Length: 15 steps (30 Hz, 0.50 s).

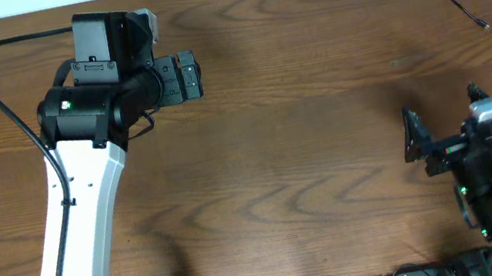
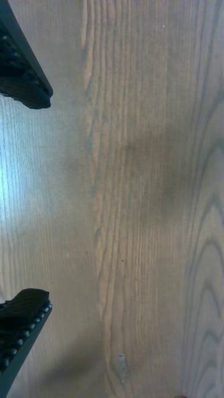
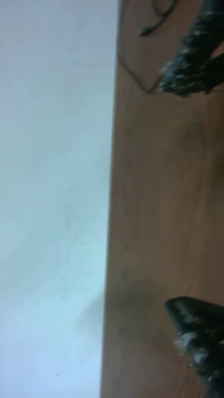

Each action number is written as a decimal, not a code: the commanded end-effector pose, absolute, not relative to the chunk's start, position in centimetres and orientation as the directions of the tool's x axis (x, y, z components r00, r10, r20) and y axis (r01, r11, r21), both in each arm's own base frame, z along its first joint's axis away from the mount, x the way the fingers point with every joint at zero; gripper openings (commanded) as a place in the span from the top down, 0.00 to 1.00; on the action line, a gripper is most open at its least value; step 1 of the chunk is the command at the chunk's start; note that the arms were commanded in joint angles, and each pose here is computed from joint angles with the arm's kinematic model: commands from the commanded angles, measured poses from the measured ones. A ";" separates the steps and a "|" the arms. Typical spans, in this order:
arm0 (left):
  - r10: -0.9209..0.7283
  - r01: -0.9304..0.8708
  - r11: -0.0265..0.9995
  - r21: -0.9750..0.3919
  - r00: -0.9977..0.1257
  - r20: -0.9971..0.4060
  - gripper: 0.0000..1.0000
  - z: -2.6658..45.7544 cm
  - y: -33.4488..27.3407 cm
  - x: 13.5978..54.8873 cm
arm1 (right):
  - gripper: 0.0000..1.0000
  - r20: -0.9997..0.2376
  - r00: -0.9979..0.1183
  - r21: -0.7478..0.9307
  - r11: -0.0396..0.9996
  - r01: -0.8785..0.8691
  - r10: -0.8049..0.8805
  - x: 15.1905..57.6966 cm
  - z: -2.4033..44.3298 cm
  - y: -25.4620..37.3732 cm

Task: Untangle cables

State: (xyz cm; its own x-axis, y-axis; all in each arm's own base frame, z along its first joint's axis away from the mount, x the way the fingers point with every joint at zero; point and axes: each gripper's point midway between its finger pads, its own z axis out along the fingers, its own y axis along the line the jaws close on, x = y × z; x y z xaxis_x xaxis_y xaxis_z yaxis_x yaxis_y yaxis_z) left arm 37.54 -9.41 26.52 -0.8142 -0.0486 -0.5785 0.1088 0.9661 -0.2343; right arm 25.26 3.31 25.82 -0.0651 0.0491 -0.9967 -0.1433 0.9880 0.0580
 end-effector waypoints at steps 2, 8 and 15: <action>-0.037 0.109 0.970 -0.217 -0.819 -0.573 0.02 26.1 -9.3 37.7 | 0.01 -0.999 0.015 0.043 0.992 -0.123 0.045 24.8 23.2 2.8; -0.037 0.109 0.970 -0.217 -0.819 -0.573 0.02 26.1 -9.3 37.7 | 0.01 -0.997 0.061 0.042 0.991 -0.125 0.050 24.5 20.4 2.8; -0.037 0.109 0.970 -0.217 -0.819 -0.573 0.02 26.1 -9.3 37.7 | 0.01 -0.999 0.027 0.043 0.992 -0.115 0.046 24.6 18.3 2.7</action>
